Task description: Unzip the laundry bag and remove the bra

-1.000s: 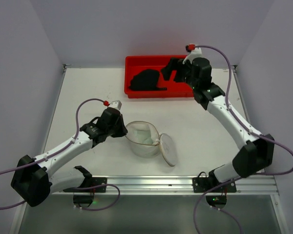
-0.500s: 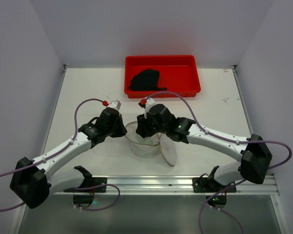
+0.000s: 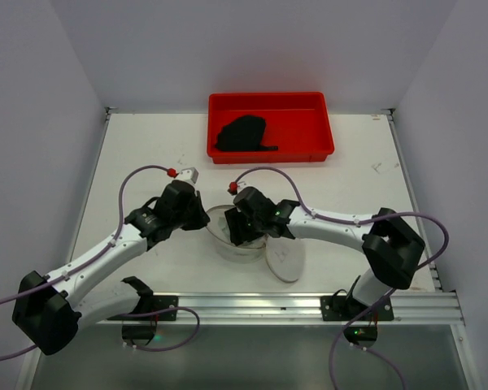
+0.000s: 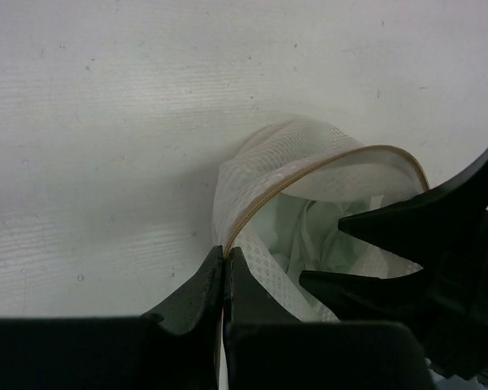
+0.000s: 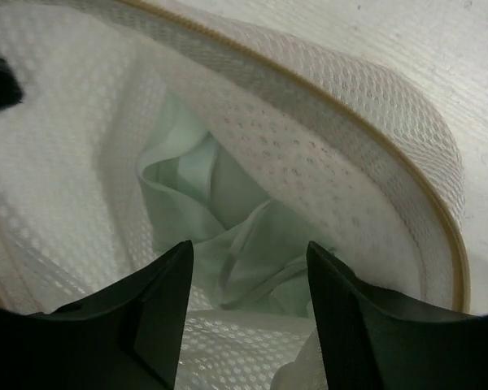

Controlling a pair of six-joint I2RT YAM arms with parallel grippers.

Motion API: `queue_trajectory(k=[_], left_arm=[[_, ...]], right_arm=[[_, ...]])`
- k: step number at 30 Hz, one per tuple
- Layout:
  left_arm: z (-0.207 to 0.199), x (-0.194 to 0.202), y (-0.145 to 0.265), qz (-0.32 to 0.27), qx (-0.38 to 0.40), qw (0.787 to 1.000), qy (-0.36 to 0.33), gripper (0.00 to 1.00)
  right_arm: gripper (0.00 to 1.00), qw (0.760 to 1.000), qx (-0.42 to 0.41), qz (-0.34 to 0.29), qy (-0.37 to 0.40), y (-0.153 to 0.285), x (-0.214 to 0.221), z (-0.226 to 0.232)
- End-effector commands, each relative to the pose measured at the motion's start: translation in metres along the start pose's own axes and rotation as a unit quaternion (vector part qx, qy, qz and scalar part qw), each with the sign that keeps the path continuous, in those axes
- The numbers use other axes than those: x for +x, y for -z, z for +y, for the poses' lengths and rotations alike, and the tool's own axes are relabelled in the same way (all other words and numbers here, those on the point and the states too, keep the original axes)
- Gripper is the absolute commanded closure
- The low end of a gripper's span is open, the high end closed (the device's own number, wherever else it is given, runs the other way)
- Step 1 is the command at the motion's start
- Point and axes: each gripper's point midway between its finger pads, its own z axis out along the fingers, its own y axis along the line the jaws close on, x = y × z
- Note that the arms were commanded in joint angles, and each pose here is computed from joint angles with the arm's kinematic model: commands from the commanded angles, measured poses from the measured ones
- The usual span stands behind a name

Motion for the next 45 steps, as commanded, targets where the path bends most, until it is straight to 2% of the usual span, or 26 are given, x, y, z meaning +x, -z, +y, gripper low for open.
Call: queue_trajectory(k=[1,3,7,16,19,20,23,24,25,30,36,41,45], left_arm=[[-0.002,-0.008,0.006,-0.015,0.005,1.000,-0.001,1.00],[-0.001,-0.005,0.004,-0.010,0.004,1.000,0.001,1.00],[0.002,0.001,0.000,-0.002,0.001,1.000,0.005,1.00],[0.007,0.010,-0.009,0.011,-0.007,1.000,0.006,1.00],[0.010,0.014,-0.012,0.016,-0.012,1.000,0.006,1.00],[0.011,0.014,-0.012,0.016,-0.012,1.000,0.007,1.00],[0.012,0.014,-0.012,0.014,-0.014,1.000,0.008,1.00],[0.012,0.014,-0.012,0.014,-0.015,1.000,0.007,1.00],[0.013,0.013,-0.012,0.012,-0.018,1.000,0.008,1.00],[0.014,0.010,-0.008,0.005,-0.021,1.000,0.006,1.00],[0.021,0.006,-0.005,-0.003,-0.040,0.999,0.001,1.00],[0.017,0.004,-0.006,-0.004,-0.032,0.999,0.002,1.00],[0.017,0.005,-0.006,-0.004,-0.031,1.000,0.002,1.00]], right_arm=[[0.39,1.000,0.010,0.017,-0.010,-0.004,0.006,-0.001],[0.28,1.000,0.011,0.019,-0.010,-0.006,0.003,0.001],[0.15,0.999,0.017,0.042,-0.005,-0.020,0.010,0.002],[0.16,0.996,0.033,0.082,-0.004,-0.052,0.018,0.008],[0.33,0.995,0.041,0.087,-0.006,-0.057,0.021,0.006],[0.50,0.995,0.043,0.086,-0.006,-0.056,0.021,0.005],[0.78,0.996,0.040,0.080,-0.007,-0.052,0.019,0.005],[0.96,0.996,0.038,0.077,-0.007,-0.048,0.019,0.005],[1.00,0.997,0.031,0.067,-0.007,-0.047,0.015,0.008],[1.00,0.999,0.009,0.037,-0.003,-0.029,0.011,0.009],[1.00,0.998,-0.041,-0.052,0.015,0.014,-0.015,0.019],[1.00,0.980,-0.106,-0.164,0.019,0.063,-0.051,0.038],[1.00,0.960,-0.159,-0.228,0.032,0.088,-0.056,0.046]])
